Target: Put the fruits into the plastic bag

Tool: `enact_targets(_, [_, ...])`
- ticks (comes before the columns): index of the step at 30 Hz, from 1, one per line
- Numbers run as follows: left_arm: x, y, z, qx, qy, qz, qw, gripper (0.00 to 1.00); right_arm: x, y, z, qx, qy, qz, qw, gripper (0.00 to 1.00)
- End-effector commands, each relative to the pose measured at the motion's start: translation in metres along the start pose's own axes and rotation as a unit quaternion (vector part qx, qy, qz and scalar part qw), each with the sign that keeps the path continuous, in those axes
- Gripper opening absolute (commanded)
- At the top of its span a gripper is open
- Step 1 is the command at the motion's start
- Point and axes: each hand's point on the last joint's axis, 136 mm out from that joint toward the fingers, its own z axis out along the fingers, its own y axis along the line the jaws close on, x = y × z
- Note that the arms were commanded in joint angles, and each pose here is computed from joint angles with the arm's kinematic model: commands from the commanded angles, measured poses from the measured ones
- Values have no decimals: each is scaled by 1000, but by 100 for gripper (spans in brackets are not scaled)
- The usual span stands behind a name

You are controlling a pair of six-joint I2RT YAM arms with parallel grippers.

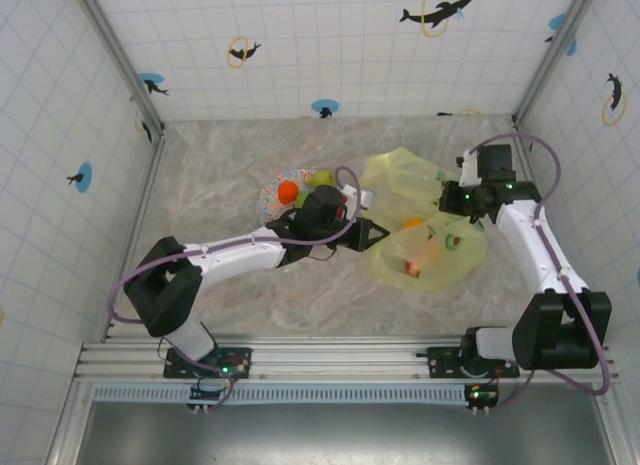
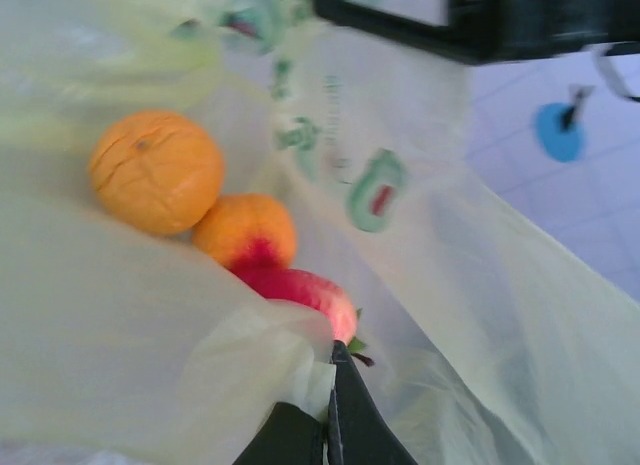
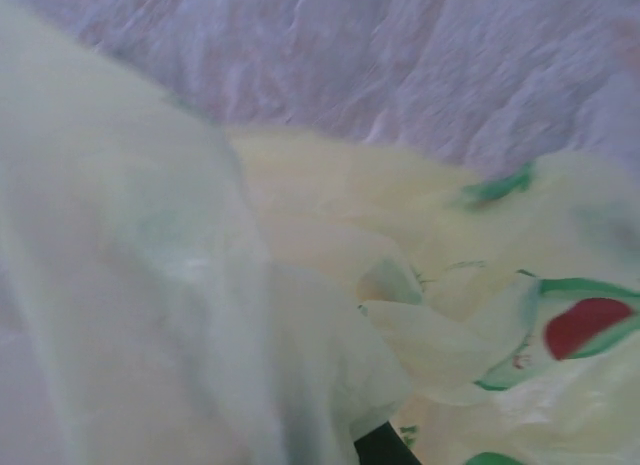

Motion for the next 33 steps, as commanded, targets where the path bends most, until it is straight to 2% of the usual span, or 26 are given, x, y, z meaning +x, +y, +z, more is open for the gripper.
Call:
enact_targets(1, [-15, -48, -13, 78, -6, 30, 997, 0, -7, -16, -22, 62, -11, -17, 998, 0])
enact_targets(6, [-16, -47, -18, 67, -11, 38, 997, 0, -17, -12, -29, 61, -19, -21, 998, 0])
enact_targets(13, [-4, 18, -21, -80, -11, 19, 997, 0, -30, -7, -38, 56, -23, -31, 998, 0])
enact_targets(18, [3, 35, -24, -105, -5, 17, 994, 0, -41, 10, -42, 12, -42, -27, 999, 0])
enact_targets(22, [13, 48, -20, -114, 10, 7, 993, 1, -23, 12, -22, -12, -16, -15, 1000, 0])
enact_targets(24, [25, 57, -20, -118, 20, 1, 993, 8, -10, 10, -9, -19, 0, -9, 1000, 0])
enact_targets(26, [29, 61, -21, -122, 22, -1, 992, 22, 1, 10, 1, -29, 14, -1, 999, 0])
enact_targets(29, [32, 66, -27, -128, 22, 4, 992, 38, 11, 19, 13, -61, 21, 9, 998, 0])
enact_targets(33, [32, 73, -38, -143, 21, 18, 989, 54, 19, 32, 24, -94, 25, 14, 995, 0])
